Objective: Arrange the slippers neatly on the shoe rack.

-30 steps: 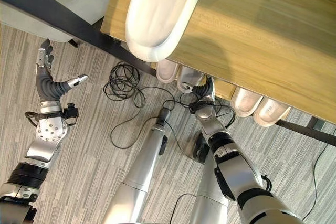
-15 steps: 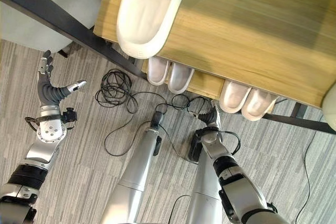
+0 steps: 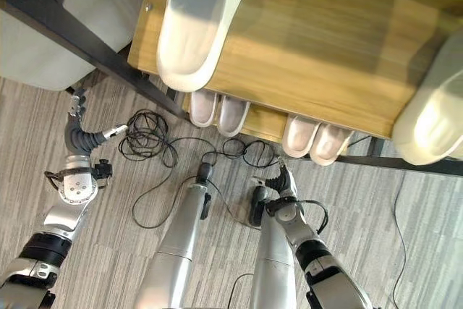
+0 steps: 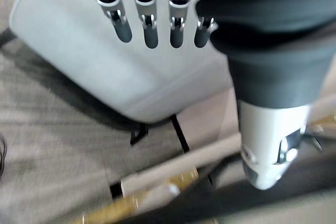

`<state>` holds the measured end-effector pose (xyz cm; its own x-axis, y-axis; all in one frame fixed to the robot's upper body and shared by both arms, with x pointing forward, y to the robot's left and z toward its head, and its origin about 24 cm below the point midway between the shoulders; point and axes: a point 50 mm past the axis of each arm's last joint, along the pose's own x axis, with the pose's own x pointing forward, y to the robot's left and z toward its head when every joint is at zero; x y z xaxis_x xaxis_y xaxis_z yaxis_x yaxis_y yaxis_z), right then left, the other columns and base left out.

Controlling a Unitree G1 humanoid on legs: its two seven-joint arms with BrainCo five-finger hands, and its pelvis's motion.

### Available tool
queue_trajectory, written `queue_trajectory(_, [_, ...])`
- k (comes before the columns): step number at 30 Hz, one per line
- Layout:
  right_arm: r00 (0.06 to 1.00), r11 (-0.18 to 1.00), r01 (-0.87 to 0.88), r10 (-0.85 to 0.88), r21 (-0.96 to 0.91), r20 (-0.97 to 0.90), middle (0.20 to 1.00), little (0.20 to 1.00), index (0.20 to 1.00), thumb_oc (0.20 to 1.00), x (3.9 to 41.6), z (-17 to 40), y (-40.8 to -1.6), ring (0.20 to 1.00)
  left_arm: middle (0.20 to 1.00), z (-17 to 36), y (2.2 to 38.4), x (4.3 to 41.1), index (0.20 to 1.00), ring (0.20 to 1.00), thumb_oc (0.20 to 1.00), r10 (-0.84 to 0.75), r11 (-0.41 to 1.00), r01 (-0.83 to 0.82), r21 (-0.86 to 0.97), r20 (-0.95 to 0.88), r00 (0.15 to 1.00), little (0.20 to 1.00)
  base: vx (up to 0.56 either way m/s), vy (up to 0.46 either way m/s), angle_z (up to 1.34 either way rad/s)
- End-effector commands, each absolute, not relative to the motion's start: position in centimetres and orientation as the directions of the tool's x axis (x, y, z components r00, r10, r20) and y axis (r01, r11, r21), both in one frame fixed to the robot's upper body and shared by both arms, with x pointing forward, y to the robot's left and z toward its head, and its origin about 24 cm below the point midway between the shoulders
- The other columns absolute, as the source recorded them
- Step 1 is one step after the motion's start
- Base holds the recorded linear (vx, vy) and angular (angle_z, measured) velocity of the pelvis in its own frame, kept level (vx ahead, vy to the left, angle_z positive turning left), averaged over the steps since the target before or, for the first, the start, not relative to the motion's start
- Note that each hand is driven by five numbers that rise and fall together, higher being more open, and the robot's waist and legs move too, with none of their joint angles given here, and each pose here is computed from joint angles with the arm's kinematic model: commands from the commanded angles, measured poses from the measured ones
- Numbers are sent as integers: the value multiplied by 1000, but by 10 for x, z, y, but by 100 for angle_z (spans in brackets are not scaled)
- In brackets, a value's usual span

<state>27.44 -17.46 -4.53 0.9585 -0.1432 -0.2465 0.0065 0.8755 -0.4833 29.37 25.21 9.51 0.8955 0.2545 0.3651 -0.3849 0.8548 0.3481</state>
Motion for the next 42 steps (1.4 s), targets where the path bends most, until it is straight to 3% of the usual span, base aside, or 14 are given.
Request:
queue_trajectory(1, [951, 844, -99, -76, -528, -299, 1000, 1000, 1000, 1000, 247, -63, -177, 1000, 1000, 95, 253, 291, 1000, 1000, 1000, 228, 846, -377, 377, 382, 896, 1000, 38, 12, -9])
queue_trajectory(5, [876, 745, -321, -2, -585, -482, 1000, 1000, 1000, 1000, 194, -100, -184, 1000, 1000, 84, 249, 285, 1000, 1000, 1000, 178, 846, -321, 426, 343, 922, 1000, -16, 31, -3])
queue_trajectory(7, [876, 745, -321, -2, -585, -483, 1000, 1000, 1000, 1000, 194, -100, -184, 1000, 1000, 83, 249, 285, 1000, 1000, 1000, 178, 846, -321, 426, 342, 923, 1000, 34, 13, -3])
queue_trajectory(12, [801, 756, -388, -7, -527, -599, 1000, 1000, 1000, 1000, 147, -121, -191, 1000, 1000, 64, 242, 269, 1000, 1000, 1000, 121, 857, -236, 457, 268, 956, 1000, 52, 26, 0])
queue_trajectory(14, [786, 786, -370, -19, -496, -617, 1000, 1000, 1000, 1000, 137, -124, -192, 1000, 1000, 56, 248, 220, 1000, 1000, 1000, 31, 864, -128, 488, 201, 979, 1000, 33, 38, -2])
queue_trajectory(31, [817, 728, -466, 137, -503, -559, 1000, 1000, 1000, 1000, 124, -100, -197, 1000, 1000, 15, 265, 192, 1000, 1000, 1000, 29, 828, 1, 561, -45, 999, 1000, 66, 41, -4])
queue_trajectory(32, [814, 728, -471, 140, -499, -564, 1000, 1000, 1000, 1000, 122, -98, -200, 1000, 1000, 12, 268, 185, 1000, 1000, 1000, -13, 818, 66, 571, -97, 995, 1000, 96, 30, -16])
queue_trajectory(35, [793, 721, -490, 135, -490, -595, 1000, 1000, 1000, 1000, 113, -98, -212, 1000, 1000, 20, 279, 168, 1000, 1000, 1000, -100, 782, 191, 593, -182, 978, 1000, 106, 27, -12])
queue_trajectory(42, [758, 717, -512, 119, -472, -642, 1000, 1000, 1000, 1000, 101, -103, -218, 1000, 1000, 38, 291, 162, 1000, 1000, 1000, -129, 782, 225, 581, -203, 971, 1000, 18, -6, -7])
